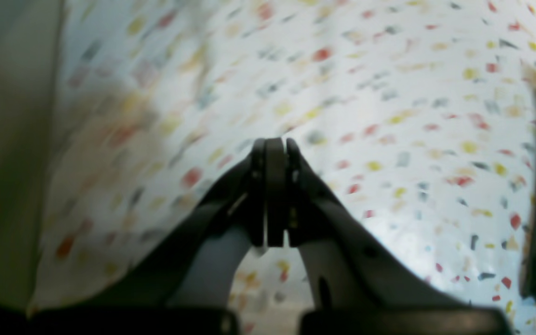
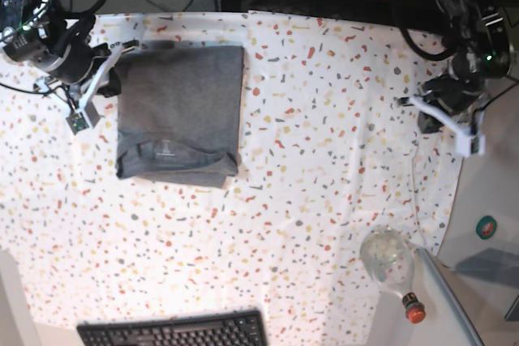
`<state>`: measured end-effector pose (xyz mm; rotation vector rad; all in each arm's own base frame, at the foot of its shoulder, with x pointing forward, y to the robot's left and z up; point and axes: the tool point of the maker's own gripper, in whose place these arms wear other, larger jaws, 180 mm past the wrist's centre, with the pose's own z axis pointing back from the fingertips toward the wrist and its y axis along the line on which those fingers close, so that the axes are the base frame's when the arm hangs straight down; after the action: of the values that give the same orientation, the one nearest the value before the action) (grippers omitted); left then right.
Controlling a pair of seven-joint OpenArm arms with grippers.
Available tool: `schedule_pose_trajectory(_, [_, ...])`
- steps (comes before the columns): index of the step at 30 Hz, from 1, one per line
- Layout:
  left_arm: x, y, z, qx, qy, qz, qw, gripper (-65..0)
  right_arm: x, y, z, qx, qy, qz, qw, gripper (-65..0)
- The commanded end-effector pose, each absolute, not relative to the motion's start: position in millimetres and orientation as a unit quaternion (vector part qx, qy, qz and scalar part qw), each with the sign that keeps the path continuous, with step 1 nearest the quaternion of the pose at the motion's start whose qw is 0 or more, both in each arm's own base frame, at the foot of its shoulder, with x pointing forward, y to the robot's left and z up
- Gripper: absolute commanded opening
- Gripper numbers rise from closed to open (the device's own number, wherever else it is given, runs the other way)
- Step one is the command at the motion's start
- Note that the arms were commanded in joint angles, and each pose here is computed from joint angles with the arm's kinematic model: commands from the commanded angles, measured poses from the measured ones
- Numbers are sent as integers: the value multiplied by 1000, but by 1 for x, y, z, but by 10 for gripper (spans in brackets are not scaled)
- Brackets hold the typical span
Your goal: Layout the t-shirt on the table in an organized manner, then fold the t-shirt properly
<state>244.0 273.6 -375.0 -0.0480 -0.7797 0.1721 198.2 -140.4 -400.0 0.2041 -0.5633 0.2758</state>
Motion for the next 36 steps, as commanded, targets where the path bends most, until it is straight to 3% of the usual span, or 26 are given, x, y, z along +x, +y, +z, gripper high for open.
schedule_pose_trajectory(1, [243, 288, -364, -29, -402, 106, 909, -650, 204, -131, -392, 109, -294, 149, 938, -650])
schedule_pose_trajectory(6, [205, 337, -366, -17, -396, 187, 899, -650, 211, -113, -402, 130, -283, 164, 936, -650])
schedule_pose_trajectory(14, [196, 342, -367, -10, -390, 190, 901, -650, 186, -118, -465, 162, -240, 108, 951, -650])
schedule_pose_trajectory(24, [200, 338, -367, -15, -393, 190, 900, -650, 185, -113, -430, 156, -288, 125, 936, -650])
schedule_pose_trajectory(32, [189, 334, -371, -16, -381, 185, 906, -650, 173, -119, -461, 161, -247, 106, 950, -650])
schedule_pose_trajectory(36, [195, 290, -372, -44, -374, 121, 918, -650, 186, -133, -422, 131, -295, 137, 937, -650])
